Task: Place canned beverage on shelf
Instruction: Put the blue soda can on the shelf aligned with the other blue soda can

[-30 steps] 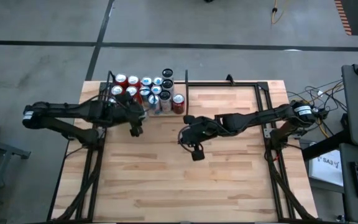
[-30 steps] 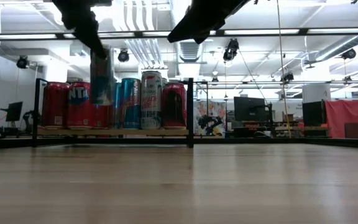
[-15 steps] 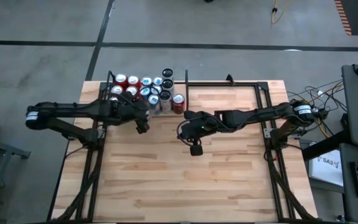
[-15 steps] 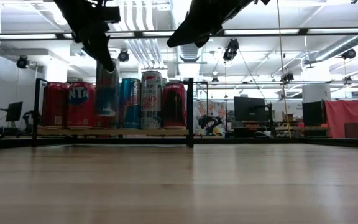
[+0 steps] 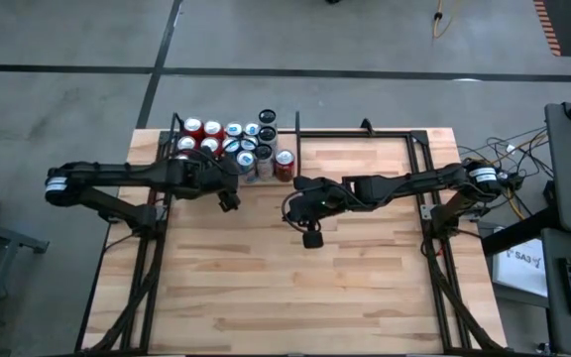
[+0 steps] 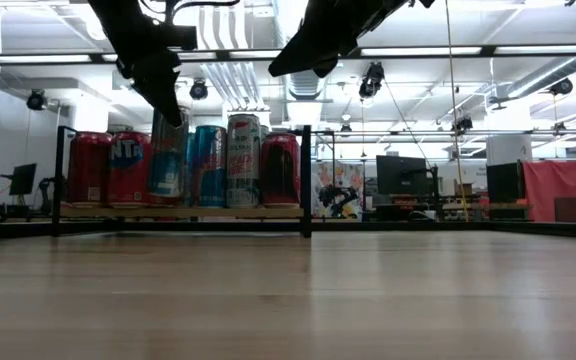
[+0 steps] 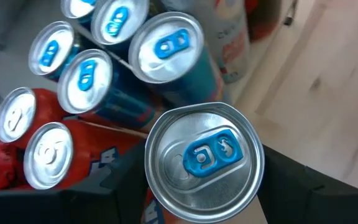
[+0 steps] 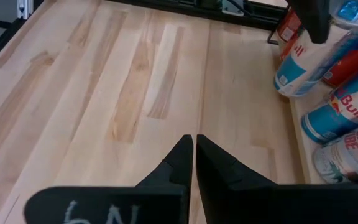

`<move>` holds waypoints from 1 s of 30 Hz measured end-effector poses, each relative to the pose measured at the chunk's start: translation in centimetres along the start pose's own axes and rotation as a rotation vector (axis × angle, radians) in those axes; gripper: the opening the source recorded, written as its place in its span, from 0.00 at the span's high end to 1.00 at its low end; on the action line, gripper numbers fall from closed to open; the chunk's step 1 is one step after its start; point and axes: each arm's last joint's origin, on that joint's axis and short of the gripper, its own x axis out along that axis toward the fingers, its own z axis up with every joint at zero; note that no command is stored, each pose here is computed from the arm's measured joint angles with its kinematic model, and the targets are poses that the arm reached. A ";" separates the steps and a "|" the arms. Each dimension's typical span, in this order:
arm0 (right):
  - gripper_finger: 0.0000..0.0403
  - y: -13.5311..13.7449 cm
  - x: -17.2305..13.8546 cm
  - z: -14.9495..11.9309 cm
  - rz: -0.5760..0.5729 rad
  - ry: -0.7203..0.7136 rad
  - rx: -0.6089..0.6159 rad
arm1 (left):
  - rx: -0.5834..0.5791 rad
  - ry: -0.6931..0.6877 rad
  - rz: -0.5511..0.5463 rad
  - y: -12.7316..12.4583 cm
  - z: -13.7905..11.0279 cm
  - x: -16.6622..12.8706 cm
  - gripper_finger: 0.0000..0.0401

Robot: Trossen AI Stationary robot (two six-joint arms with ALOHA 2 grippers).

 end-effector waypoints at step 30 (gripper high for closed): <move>0.98 0.0 0.0 0.1 -0.002 -0.007 0.008 | -0.154 -0.010 0.089 1.5 -0.1 1.5 0.45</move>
